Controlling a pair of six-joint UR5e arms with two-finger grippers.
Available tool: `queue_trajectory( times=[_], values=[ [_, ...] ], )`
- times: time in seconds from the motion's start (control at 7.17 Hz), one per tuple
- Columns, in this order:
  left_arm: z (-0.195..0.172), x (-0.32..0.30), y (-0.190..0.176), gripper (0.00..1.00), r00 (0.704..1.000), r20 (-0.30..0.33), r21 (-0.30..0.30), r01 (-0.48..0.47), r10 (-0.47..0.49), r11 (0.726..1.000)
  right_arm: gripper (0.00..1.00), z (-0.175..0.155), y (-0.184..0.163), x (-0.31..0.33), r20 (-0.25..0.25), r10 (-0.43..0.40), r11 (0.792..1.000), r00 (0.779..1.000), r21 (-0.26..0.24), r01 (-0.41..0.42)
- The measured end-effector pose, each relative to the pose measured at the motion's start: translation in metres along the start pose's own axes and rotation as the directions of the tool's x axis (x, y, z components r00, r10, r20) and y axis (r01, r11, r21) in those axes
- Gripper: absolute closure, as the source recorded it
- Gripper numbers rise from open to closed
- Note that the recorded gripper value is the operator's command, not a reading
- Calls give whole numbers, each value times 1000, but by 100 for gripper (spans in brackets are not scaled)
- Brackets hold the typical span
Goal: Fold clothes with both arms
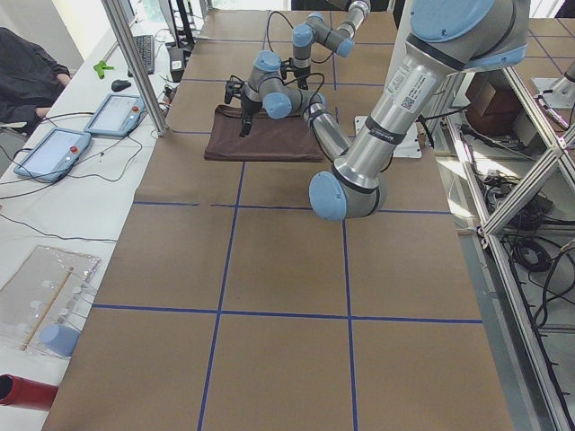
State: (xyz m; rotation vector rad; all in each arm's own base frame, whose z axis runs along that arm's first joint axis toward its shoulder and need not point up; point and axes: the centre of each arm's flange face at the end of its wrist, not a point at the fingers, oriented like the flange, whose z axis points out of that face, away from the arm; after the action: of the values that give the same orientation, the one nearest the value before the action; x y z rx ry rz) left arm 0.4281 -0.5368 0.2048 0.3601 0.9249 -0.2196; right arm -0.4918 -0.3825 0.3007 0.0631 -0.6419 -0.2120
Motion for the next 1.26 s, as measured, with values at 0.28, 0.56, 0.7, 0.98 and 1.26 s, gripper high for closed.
queue_trajectory(
  times=[0.28,0.56,0.7,0.98,1.26],
  values=[
    [0,-1,0,0,1000,1,0,-1,1,1000,0,4,-19,-37,7,-2,1000,1000,-4,2],
    [0,-1,0,0,1000,1,0,-2,2,1000,0,23,-16,-53,-12,-6,999,1000,-32,6],
    [0,-1,0,0,1000,1,0,-2,2,1000,0,31,-13,-55,-23,-4,999,1000,-46,3],
    [0,-1,0,0,1000,1,0,-1,1,1000,0,37,-12,-54,-35,5,998,999,-56,-7],
    [0,-1,0,0,1000,1,0,0,0,1000,0,40,-14,-46,-48,16,998,999,-61,-19]
  ],
)
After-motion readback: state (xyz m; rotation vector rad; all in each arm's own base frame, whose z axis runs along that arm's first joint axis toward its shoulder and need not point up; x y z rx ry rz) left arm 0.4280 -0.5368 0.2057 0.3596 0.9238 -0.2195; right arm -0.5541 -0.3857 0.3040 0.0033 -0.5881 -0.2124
